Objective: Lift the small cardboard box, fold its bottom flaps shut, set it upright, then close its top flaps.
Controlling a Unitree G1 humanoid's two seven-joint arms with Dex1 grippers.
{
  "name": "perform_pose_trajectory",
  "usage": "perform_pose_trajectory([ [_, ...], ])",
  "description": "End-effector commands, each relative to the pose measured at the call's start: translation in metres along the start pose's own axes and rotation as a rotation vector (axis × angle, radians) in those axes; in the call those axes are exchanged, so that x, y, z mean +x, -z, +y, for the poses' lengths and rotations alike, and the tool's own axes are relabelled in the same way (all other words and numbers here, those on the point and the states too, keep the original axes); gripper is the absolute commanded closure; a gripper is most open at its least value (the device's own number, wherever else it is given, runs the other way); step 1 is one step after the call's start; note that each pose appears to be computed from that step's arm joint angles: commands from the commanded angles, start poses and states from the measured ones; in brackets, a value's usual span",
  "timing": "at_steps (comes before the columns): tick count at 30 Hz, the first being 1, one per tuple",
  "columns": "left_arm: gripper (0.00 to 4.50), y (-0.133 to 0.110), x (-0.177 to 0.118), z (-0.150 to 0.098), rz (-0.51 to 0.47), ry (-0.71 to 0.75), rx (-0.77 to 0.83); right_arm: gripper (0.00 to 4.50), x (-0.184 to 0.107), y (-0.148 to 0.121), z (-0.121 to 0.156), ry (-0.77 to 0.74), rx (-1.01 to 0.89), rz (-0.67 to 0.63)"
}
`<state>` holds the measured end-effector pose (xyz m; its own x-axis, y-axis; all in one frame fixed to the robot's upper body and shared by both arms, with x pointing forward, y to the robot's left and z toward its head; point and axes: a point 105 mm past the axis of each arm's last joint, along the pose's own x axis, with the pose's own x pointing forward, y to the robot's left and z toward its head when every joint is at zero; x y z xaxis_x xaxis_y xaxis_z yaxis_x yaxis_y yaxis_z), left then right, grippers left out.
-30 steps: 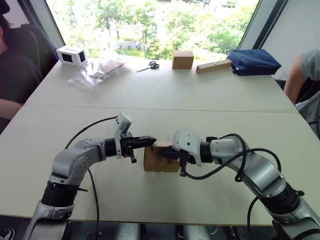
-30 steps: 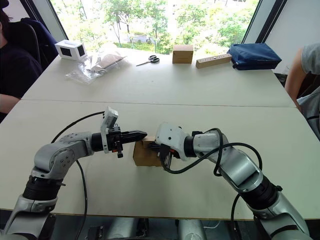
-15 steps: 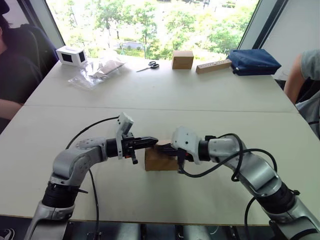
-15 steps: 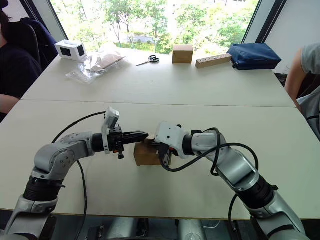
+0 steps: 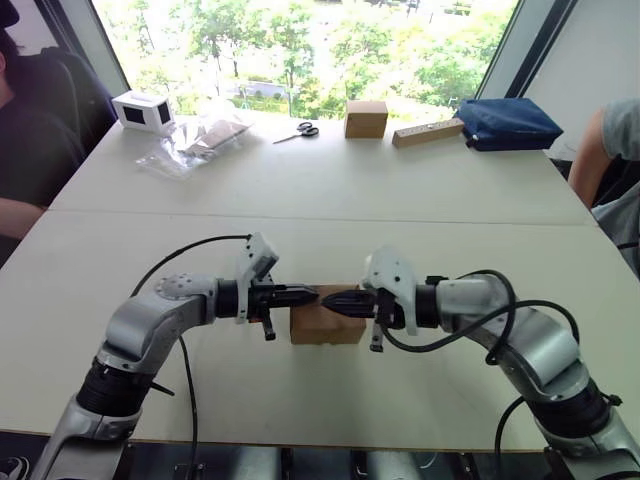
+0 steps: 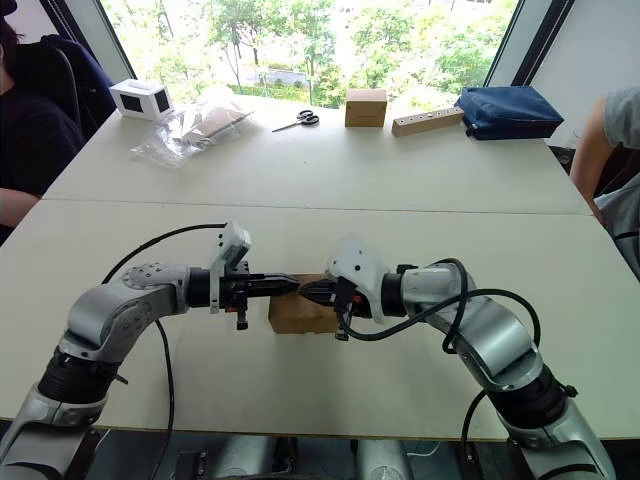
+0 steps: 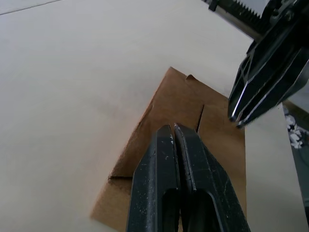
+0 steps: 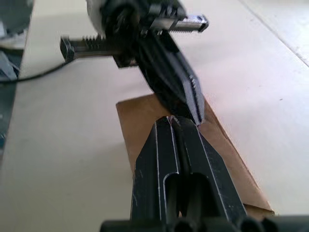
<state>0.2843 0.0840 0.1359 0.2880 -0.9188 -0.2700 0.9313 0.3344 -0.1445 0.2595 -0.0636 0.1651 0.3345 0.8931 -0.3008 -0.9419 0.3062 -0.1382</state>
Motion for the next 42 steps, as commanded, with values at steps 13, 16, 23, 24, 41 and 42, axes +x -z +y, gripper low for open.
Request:
perform_pose_trajectory([
  [13,4.42,-0.028,-0.003,-0.021,-0.06,0.018,0.088,4.5,0.001,0.005,-0.013,0.064,-0.027,-0.022],
  [16,4.42,-0.024,-0.003,-0.019,-0.046,0.001,0.09,4.5,0.002,0.007,-0.012,0.063,-0.026,-0.019],
  [23,4.42,-0.005,0.0,-0.011,0.031,-0.031,0.081,4.5,0.008,0.018,-0.012,0.065,-0.031,0.018],
  [24,4.42,-0.004,0.0,-0.012,0.033,-0.022,0.081,4.5,0.008,0.02,-0.012,0.066,-0.034,0.025],
  [41,4.42,0.004,0.004,0.002,0.024,-0.097,0.053,4.5,0.007,0.029,-0.019,0.072,-0.112,0.083],
  [42,4.42,-0.004,0.003,0.002,-0.037,-0.104,0.048,4.5,0.006,0.026,-0.017,0.065,-0.103,0.06],
])
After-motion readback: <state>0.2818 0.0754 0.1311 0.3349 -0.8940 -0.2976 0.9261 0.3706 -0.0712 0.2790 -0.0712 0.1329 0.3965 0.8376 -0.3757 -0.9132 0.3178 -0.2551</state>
